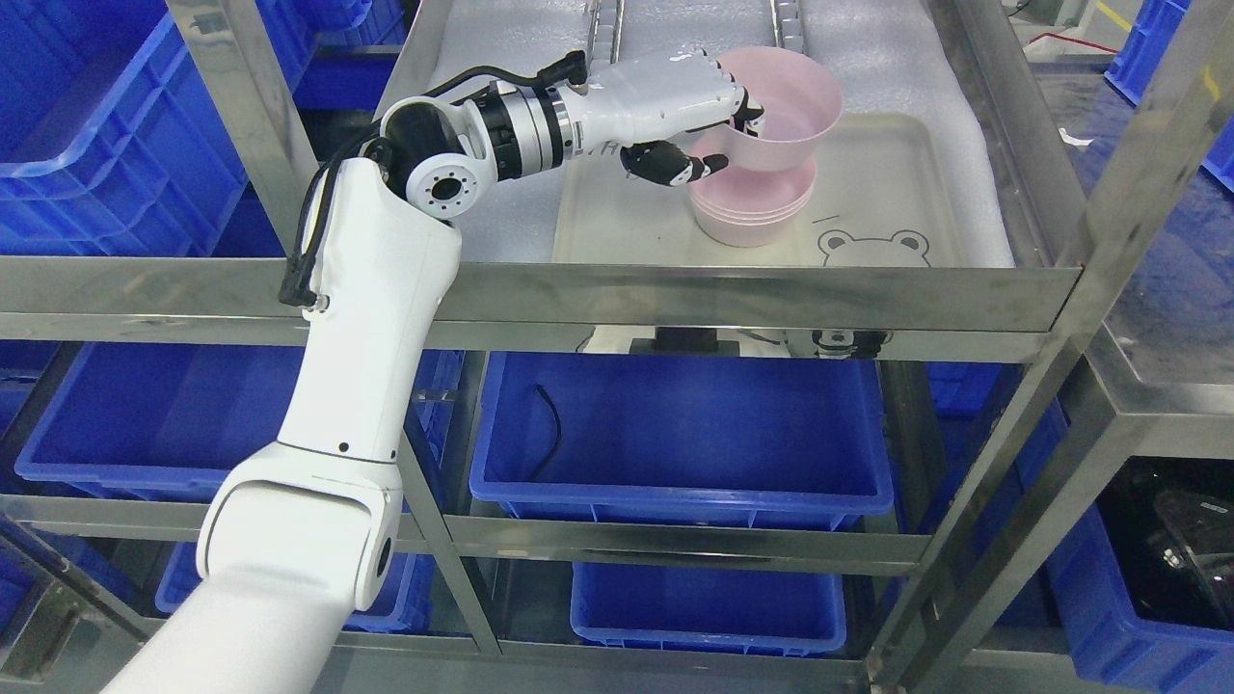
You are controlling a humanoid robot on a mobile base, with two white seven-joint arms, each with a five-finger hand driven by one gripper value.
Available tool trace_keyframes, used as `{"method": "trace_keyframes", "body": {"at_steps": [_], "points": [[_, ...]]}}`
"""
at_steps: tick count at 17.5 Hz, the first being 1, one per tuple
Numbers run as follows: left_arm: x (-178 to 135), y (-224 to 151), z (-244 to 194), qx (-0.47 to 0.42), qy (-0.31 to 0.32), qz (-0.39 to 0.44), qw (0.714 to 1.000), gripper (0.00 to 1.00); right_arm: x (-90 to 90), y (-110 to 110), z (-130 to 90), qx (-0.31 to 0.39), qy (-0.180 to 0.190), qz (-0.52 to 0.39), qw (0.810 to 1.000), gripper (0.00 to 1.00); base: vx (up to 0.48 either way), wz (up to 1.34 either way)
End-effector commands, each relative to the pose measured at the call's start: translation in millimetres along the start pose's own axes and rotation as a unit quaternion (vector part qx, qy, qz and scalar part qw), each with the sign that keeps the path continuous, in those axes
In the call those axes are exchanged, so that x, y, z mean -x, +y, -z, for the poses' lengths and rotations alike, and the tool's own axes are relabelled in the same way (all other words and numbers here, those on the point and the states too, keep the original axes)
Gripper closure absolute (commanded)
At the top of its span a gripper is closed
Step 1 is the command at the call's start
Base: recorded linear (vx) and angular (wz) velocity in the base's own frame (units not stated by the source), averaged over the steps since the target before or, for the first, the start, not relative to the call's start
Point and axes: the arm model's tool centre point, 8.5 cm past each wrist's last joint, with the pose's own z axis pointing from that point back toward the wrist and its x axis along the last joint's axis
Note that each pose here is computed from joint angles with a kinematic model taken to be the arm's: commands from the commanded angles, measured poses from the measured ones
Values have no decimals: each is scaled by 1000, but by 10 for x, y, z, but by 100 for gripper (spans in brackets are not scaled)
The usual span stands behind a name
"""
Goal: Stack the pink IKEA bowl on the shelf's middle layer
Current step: 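Lower the pink bowl onto the stack of pink bowls on the tray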
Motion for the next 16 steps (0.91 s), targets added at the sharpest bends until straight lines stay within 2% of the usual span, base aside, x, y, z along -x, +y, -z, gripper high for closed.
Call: {"method": "trace_keyframes", "body": {"at_steps": [1,9,10,12,16], "points": [[-26,-307,113,49,-4,-8,999,97,-29,-114,5,9,-6,-1,1000,0,18,-71],[-24,-375,98,70,-2,-10,998,95,-29,-114,5,9,-6,-1,1000,0,-4,21],[-21,-374,96,70,-2,-10,998,90,-29,-114,5,9,-6,-1,1000,0,0,0],[-16,-342,98,68,-2,-7,998,69,-29,-114,5,9,-6,-1,1000,0,0,18],[34,-137,85,55,3,6,998,40,-29,-114,5,9,-6,-1,1000,0,-3,7]]}}
